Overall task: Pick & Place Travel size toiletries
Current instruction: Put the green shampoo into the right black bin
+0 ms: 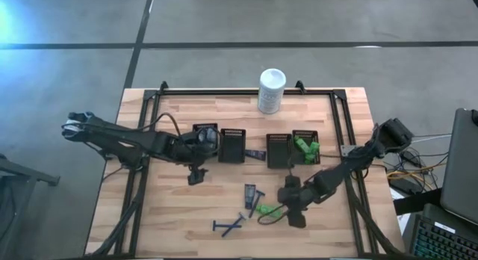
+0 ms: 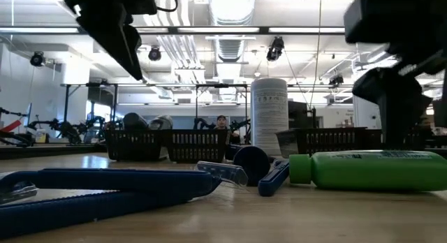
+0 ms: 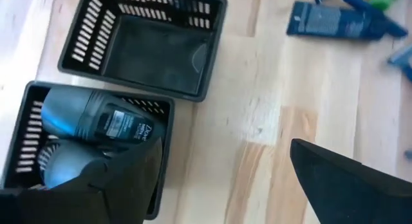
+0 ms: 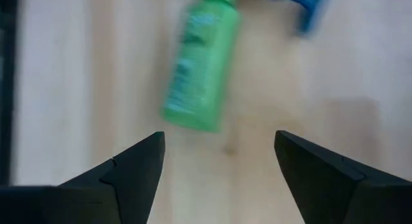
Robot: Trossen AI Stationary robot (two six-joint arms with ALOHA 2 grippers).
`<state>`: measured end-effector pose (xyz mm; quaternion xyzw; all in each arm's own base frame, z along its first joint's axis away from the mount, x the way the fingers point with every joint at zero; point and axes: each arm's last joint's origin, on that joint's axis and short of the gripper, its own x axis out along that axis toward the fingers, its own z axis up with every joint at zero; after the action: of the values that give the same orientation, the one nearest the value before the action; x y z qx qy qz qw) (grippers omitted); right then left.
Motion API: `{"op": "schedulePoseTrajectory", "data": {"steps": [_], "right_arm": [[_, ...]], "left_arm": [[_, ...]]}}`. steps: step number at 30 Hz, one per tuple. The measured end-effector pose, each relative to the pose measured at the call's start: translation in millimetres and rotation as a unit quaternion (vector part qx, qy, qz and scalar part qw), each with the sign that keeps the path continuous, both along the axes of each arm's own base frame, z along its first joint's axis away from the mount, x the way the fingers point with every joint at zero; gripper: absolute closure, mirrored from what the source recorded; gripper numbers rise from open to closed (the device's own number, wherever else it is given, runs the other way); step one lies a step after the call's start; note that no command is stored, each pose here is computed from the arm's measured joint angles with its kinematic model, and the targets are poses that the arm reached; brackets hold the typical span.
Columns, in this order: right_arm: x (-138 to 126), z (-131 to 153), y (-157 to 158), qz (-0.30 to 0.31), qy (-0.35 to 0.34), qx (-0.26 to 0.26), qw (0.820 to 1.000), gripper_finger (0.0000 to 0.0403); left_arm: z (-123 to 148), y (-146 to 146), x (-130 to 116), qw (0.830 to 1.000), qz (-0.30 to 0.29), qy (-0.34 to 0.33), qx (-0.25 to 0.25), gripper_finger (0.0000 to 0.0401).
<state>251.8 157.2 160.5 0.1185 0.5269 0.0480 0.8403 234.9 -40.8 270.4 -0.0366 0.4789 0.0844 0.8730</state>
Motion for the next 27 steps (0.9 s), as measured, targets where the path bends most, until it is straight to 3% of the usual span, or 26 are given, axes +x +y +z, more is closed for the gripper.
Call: {"op": "schedulePoseTrajectory", "data": {"steps": [4, 9, 15, 21, 27], "right_arm": [[23.8, 5.6, 18.9, 0.008, 0.013, -0.021, 1.000, 0.0122], [44.7, -3.9, 29.9, -0.045, 0.094, -0.083, 0.991, 0.0120], [66.4, -22.8, 46.6, -0.046, 0.132, -0.077, 0.987, 0.0100], [80.3, -24.1, 51.6, -0.053, 0.123, -0.086, 0.987, 0.0098], [91.2, -21.7, 41.2, -0.051, 0.097, -0.088, 0.990, 0.0135]], "left_arm": [[-0.4, -0.3, -0.5, 0.999, -0.039, 0.008, 0.019, 0.0061], [0.8, 3.6, -6.7, 0.997, -0.070, 0.020, 0.039, 0.0062], [-1.8, 11.4, -26.4, 0.996, -0.077, 0.014, 0.048, 0.0064], [-6.5, 15.2, -45.9, 0.997, -0.068, 0.001, 0.042, 0.0065], [-9.3, 17.7, -58.3, 0.998, -0.059, -0.009, 0.037, 0.0065]]}}
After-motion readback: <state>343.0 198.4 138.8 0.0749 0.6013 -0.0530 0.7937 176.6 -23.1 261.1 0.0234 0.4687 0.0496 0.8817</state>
